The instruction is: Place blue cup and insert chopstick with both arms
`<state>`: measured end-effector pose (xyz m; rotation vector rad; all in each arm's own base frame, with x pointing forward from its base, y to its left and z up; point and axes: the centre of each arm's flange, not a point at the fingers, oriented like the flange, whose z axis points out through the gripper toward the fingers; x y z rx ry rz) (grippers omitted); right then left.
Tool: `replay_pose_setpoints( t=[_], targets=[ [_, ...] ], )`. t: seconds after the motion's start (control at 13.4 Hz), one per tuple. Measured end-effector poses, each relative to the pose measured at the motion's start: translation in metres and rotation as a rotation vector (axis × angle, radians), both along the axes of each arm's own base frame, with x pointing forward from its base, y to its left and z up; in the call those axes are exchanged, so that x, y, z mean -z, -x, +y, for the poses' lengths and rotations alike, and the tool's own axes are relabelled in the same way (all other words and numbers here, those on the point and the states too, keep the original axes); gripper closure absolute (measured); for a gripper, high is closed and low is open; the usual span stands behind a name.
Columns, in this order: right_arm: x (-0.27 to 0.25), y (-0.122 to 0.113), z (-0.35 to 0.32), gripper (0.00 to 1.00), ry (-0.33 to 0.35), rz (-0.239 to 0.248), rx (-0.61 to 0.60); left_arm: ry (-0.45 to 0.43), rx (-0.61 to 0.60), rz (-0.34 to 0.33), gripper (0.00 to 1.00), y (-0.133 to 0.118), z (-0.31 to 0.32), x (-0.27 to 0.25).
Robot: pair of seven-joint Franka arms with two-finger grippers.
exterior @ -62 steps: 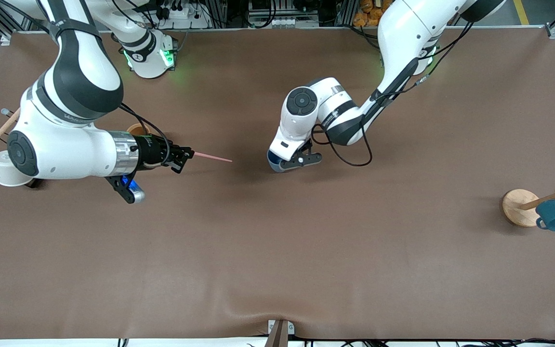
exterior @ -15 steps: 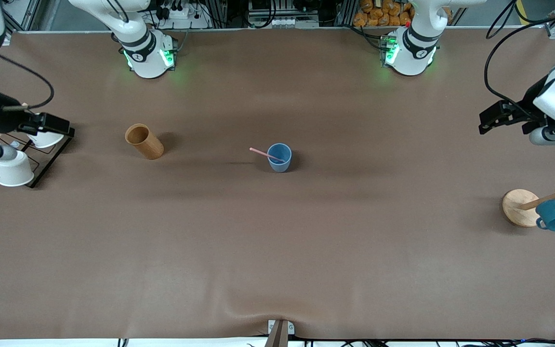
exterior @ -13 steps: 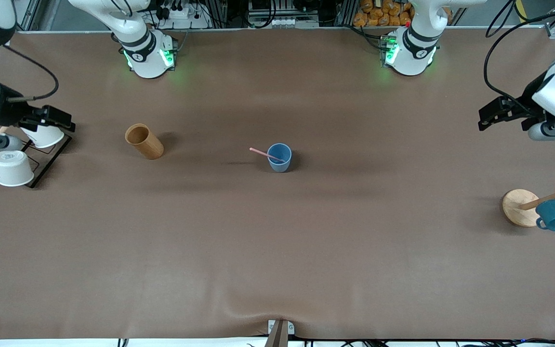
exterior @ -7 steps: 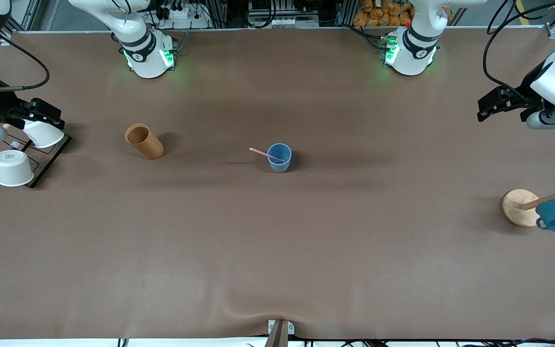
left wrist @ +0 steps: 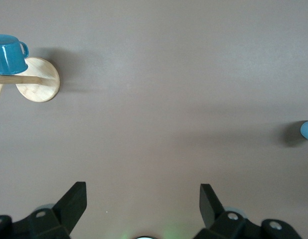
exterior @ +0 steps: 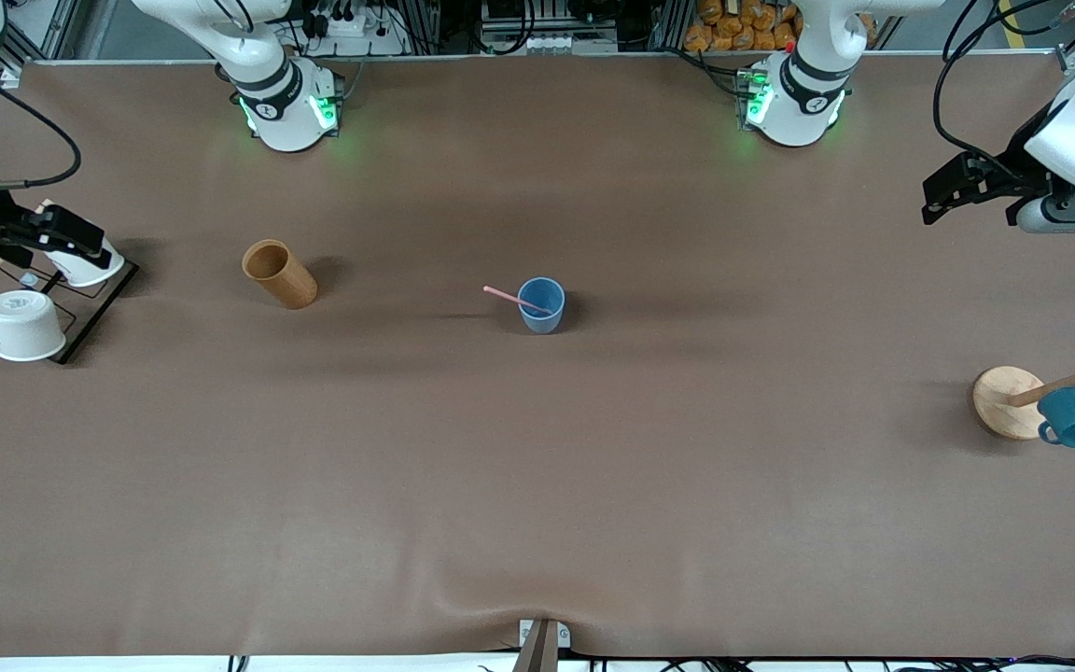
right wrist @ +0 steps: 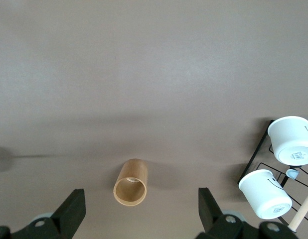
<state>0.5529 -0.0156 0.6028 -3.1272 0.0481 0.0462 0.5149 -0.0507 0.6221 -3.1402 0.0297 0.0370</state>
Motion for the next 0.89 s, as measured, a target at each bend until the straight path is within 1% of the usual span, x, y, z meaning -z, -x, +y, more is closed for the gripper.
replay_pose_setpoints(
  t=[0.52,0.89],
  targets=[
    [-0.0017,-0.0018,-0.0008,0.0,0.0,-0.004,-0.002,0.002,-0.005,-0.021,0.0,-0.0025,0.0022,-0.0091],
    [-0.0035,-0.0021,0.002,0.0,0.005,-0.008,-0.01,0.002,-0.008,-0.015,0.0,-0.0056,0.0036,-0.0056]
  ],
)
